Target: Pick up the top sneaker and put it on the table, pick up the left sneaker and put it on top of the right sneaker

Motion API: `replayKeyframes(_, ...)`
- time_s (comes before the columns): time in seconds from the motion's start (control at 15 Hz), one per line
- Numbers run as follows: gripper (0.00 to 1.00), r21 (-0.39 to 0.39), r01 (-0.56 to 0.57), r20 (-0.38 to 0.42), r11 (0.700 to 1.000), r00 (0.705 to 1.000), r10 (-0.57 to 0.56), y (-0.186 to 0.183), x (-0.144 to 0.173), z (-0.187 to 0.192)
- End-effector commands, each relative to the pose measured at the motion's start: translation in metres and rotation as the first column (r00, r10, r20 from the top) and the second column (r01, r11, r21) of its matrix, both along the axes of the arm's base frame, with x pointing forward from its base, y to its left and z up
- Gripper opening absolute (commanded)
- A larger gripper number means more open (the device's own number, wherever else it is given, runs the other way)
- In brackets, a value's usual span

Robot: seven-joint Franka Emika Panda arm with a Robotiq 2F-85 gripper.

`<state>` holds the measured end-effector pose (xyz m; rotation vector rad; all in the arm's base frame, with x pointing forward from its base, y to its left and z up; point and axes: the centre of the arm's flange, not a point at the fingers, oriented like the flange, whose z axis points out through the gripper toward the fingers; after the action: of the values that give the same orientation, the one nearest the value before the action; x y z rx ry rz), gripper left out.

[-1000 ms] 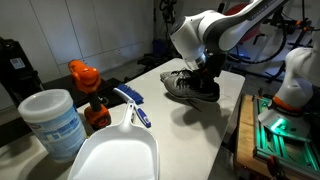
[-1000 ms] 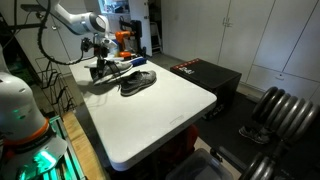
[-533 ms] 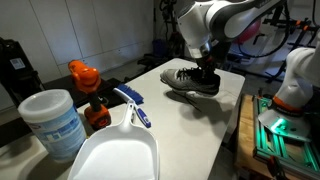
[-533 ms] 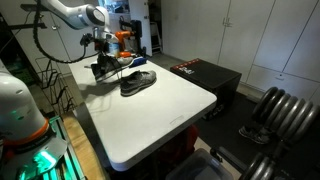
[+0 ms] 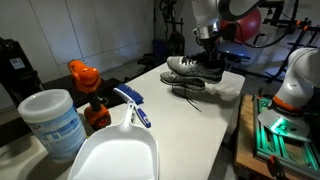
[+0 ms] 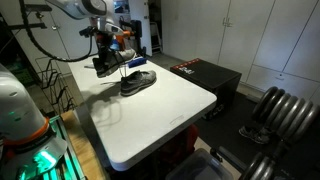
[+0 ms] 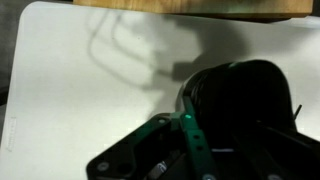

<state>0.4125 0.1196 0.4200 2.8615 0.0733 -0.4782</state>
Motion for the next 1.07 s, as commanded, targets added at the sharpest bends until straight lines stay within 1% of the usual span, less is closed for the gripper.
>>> replayKeyframes(0.0,0.04,0.031,-0.067,-0.012,0.997,0.998,0.068,0.007,-0.005,0.001)
replayKeyframes(0.07,0.04,0.074,-0.092,-0.01,0.993,0.996,0.093,0.004,-0.006,0.005)
replayKeyframes(0.2,0.04,0.158,-0.067,-0.007,0.985,0.998,0.069,-0.013,-0.004,0.014)
replayKeyframes(0.27,0.04,0.215,-0.075,-0.019,0.974,0.997,0.081,-0.021,-0.003,0.019)
replayKeyframes(0.4,0.04,0.309,-0.09,-0.031,0.947,0.994,0.104,-0.042,0.004,0.03)
replayKeyframes(0.6,0.04,0.438,-0.099,-0.053,0.893,0.989,0.135,-0.078,0.017,0.04)
replayKeyframes(0.73,0.04,0.486,-0.075,-0.07,0.871,0.99,0.124,-0.09,0.027,0.043)
replayKeyframes(0.87,0.04,0.531,-0.026,-0.105,0.847,0.99,0.096,-0.097,0.037,0.043)
replayKeyframes(1.0,0.04,0.522,0.063,-0.159,0.851,0.987,0.024,-0.106,0.049,0.041)
